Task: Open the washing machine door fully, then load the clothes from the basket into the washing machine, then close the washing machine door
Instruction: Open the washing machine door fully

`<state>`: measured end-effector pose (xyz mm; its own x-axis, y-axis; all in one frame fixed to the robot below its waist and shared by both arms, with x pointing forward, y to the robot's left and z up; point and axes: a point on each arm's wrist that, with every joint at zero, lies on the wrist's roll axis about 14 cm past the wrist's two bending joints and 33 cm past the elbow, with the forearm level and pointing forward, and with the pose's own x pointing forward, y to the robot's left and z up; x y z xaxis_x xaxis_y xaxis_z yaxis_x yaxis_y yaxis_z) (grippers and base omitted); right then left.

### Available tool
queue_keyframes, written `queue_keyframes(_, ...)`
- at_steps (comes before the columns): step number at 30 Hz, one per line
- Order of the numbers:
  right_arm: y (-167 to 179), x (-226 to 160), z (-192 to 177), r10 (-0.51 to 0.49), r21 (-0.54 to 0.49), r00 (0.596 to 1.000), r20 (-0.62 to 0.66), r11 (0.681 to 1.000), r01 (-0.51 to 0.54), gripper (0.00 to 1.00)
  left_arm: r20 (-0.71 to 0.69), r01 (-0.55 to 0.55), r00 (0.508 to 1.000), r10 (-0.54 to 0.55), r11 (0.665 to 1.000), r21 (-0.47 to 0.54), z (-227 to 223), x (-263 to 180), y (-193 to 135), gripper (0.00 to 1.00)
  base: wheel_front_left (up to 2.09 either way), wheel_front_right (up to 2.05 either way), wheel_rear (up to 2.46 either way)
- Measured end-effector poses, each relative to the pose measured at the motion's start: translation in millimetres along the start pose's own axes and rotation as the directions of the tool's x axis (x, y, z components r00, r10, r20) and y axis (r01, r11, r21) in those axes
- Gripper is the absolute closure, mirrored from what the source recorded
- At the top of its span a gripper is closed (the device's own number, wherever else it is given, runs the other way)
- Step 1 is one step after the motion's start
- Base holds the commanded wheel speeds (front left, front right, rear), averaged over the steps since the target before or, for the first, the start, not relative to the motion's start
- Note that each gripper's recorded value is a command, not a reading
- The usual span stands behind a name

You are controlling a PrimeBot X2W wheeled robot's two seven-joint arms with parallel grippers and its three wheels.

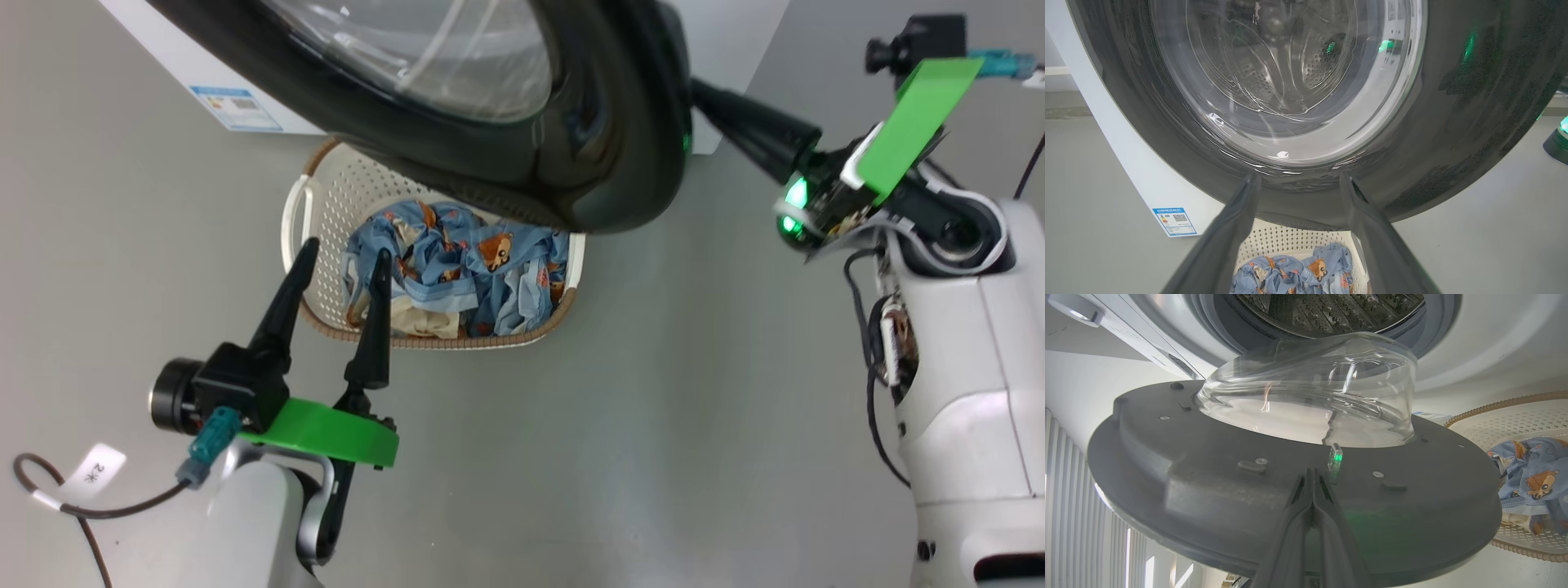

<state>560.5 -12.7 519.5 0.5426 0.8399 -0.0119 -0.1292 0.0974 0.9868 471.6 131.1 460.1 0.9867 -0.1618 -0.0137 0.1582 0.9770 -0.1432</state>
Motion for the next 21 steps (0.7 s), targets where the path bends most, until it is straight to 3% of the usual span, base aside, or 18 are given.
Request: queue_keyframes(21,23,-1,-94,0.030,-0.006,0.989,-0.145,0.999,-0.031,1.00,0.016,0.023,1.000,-0.023,1.000,0.005,15,-24,-13,0.00,0.00,0.00,0.00)
